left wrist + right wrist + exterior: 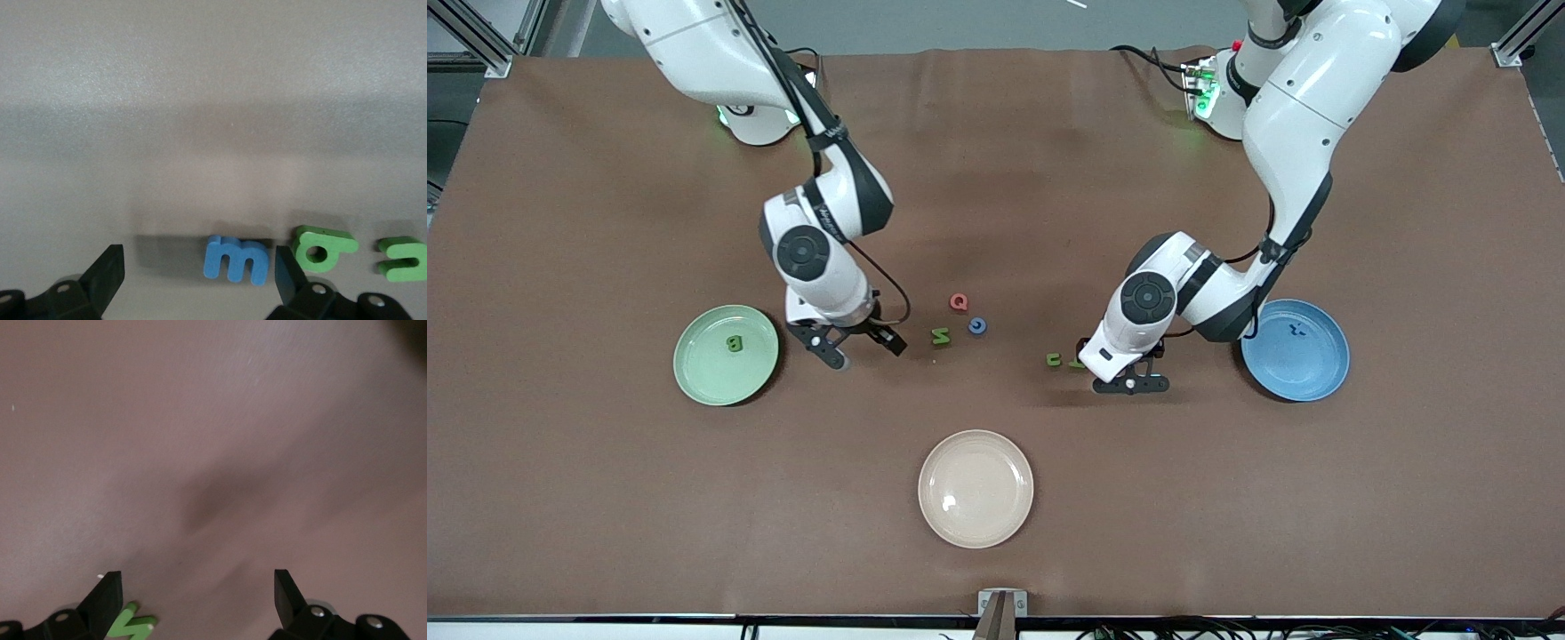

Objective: Sort upper and lower case letters into plates

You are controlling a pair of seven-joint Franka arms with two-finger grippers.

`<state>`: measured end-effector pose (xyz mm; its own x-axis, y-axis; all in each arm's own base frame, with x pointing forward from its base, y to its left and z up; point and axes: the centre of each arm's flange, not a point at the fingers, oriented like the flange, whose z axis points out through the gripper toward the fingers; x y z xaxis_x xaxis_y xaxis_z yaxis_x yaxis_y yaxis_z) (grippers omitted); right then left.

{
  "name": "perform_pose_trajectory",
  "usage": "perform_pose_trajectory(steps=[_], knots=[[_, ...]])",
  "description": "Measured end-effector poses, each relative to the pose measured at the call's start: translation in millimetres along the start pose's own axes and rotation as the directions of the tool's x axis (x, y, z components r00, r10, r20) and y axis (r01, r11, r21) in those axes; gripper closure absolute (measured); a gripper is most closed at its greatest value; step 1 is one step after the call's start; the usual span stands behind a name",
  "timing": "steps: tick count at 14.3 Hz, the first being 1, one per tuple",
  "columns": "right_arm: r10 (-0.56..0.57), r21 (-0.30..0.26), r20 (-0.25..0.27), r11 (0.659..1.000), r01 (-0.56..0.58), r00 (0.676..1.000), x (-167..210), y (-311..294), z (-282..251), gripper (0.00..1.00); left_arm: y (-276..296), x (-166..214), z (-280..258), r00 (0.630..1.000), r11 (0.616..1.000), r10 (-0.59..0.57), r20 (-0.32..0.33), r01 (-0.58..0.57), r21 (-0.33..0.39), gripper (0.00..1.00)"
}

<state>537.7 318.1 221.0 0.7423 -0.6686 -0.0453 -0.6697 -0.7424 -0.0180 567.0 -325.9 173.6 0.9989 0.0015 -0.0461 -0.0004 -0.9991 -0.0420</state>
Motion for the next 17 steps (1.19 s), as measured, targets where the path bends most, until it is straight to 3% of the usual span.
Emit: perform_pose_trajectory(steps=[8,9,10,11,15,16,17], knots=[[0.141,0.019,-0.008,0.99,-0.141,0.99,-49.8,-46.8,44.3,0.03,1.6,-0.5,3.0,1.0,1.0,-0.006,-0.008,0.006,-0.013,0.06],[0.15,0.023,-0.009,0.988,-0.15,0.989,-53.5,-47.5,48.4,0.09,1.6,-0.5,3.0,1.0,1.0,-0.008,-0.008,0.008,-0.013,0.11],[0.155,0.023,-0.009,0.988,-0.155,0.988,-57.4,-48.1,51.7,0.09,1.6,-0.5,3.0,1.0,1.0,-0.008,-0.008,0.008,-0.013,0.18],[0.155,0.02,-0.01,0.988,-0.155,0.988,-60.4,-48.3,53.7,0.13,1.6,-0.5,3.0,1.0,1.0,-0.01,-0.008,0.009,-0.013,0.18],[0.155,0.035,-0.011,0.987,-0.154,0.988,-60.3,-54.3,46.0,0.58,3.7,-0.4,1.4,1.0,1.0,-0.011,-0.014,0.011,-0.021,0.33],[0.155,0.035,-0.012,0.987,-0.155,0.988,-59.8,-54.8,43.3,0.66,4.1,-0.4,1.3,1.0,1.0,-0.011,-0.015,0.011,-0.022,0.33],[0.155,0.022,-0.013,0.988,-0.154,0.988,-58.0,-53.0,44.6,0.67,4.8,-0.2,0.6,1.0,1.0,-0.011,-0.019,0.01,-0.026,0.37]])
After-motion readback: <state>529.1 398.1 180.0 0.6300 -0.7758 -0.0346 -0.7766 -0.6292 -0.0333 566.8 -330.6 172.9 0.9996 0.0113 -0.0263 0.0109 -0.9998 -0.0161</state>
